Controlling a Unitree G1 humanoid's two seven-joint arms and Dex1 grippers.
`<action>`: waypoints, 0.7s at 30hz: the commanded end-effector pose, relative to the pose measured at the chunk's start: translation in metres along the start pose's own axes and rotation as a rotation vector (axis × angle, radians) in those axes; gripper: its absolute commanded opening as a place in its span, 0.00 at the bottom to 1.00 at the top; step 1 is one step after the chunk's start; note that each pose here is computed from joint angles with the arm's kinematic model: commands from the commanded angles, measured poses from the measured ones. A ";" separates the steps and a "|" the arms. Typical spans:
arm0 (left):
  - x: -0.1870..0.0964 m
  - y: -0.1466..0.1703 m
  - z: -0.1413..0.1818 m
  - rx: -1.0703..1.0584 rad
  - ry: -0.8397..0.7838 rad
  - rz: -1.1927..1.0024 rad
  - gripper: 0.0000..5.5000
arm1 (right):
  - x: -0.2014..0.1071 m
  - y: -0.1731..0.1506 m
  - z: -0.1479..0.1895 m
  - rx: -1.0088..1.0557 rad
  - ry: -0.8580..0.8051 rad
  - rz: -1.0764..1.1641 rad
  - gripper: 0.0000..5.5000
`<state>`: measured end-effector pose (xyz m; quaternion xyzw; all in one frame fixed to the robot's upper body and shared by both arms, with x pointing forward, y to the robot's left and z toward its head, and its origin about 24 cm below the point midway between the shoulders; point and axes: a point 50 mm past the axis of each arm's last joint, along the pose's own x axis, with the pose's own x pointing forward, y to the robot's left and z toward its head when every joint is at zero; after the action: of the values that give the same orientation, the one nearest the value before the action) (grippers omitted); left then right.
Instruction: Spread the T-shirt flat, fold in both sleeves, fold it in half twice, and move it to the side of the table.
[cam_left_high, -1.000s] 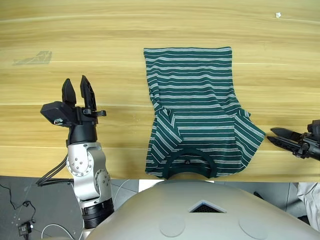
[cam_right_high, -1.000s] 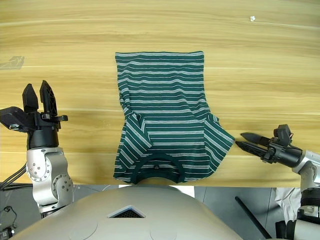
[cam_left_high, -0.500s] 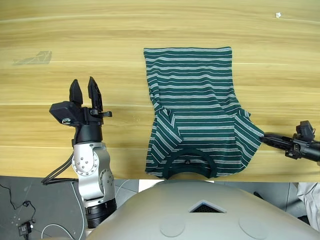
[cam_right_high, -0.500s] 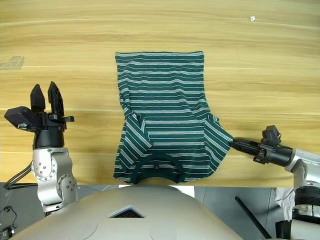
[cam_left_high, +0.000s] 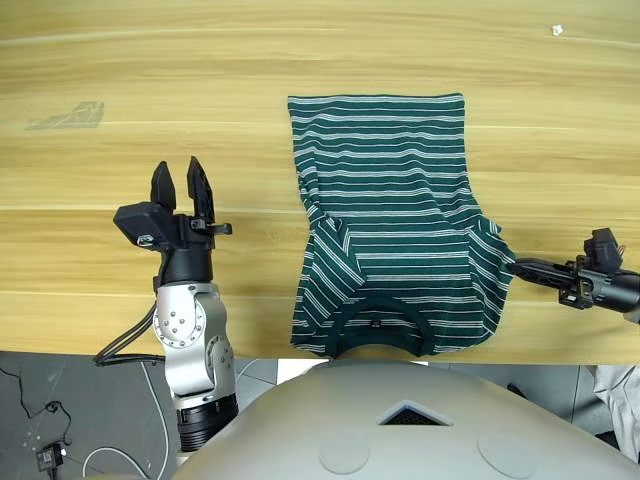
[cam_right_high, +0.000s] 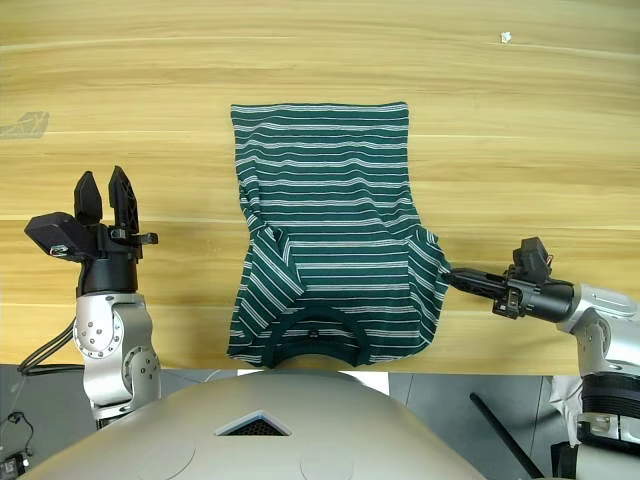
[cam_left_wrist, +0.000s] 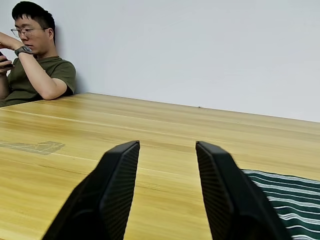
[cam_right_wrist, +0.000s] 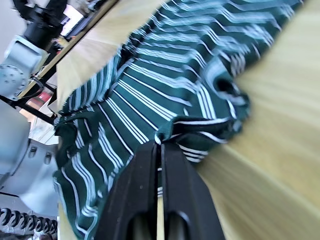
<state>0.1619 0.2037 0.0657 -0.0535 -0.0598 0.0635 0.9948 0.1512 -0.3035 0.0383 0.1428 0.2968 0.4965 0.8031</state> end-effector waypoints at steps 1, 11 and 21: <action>0.004 -0.003 -0.002 0.015 0.002 -0.035 0.38 | 0.010 0.008 0.013 -0.068 -0.002 0.039 0.01; 0.003 -0.005 -0.004 0.022 0.020 -0.088 0.38 | 0.070 0.038 0.026 -0.239 0.000 0.222 0.01; -0.001 -0.003 -0.006 0.041 0.036 -0.093 0.38 | 0.098 0.029 0.003 -0.375 0.158 0.115 0.01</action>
<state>0.1638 0.2000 0.0617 -0.0400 -0.0489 0.0203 0.9978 0.1621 -0.2049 0.0266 -0.0026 0.2542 0.6013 0.7575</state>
